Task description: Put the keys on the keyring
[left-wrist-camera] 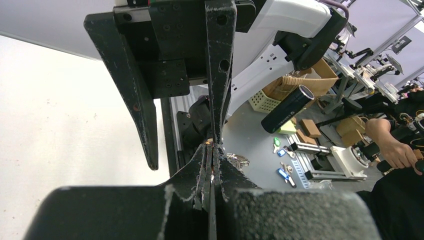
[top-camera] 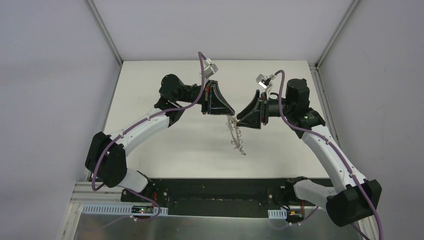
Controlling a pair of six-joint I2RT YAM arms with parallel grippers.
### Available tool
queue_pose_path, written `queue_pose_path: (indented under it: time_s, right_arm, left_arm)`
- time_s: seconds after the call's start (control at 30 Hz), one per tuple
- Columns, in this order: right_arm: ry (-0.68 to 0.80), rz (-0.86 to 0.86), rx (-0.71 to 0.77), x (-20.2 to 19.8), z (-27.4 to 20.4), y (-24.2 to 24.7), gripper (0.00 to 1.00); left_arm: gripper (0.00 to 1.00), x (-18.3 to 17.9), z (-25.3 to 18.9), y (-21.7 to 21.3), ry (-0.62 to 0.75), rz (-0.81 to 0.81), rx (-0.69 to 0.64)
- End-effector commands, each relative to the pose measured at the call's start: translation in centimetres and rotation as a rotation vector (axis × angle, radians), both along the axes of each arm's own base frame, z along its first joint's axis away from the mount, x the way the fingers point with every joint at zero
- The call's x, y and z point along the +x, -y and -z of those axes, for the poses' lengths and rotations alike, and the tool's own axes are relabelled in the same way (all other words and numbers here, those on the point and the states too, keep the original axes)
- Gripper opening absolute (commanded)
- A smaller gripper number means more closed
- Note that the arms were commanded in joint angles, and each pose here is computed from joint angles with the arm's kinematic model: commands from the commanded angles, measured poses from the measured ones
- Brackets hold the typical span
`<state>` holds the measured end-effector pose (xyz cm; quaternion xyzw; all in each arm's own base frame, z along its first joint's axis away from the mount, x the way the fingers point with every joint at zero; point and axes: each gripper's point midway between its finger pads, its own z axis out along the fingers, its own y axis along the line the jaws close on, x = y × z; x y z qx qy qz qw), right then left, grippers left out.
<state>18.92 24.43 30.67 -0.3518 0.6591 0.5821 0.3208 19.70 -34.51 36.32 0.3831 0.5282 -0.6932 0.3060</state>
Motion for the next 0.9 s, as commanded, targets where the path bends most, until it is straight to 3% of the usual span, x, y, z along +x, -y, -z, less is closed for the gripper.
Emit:
queue_pose_path:
  time_s: [0.0,0.17,0.47,0.87]
  right_arm:
    - [0.071,-0.016,-0.001,0.2,-0.8,-0.6,0.58]
    - [0.06,-0.03,-0.008,0.2,-0.3,-1.1,0.58]
    - [0.015,-0.065,0.024,0.0,-0.4,-1.8,0.45]
    - [0.033,-0.046,0.035,-0.4,-0.7,-0.5,0.14]
  left_arm:
    - [0.0,-0.3,-1.6,-0.5,0.063,0.004,-0.048]
    - [0.0,-0.1,-1.5,-0.3,0.055,0.001,-0.048]
    - [0.0,0.4,-1.2,0.0,0.04,-0.012,-0.048]
    - [0.0,0.2,-1.7,-0.2,0.055,0.0,-0.055]
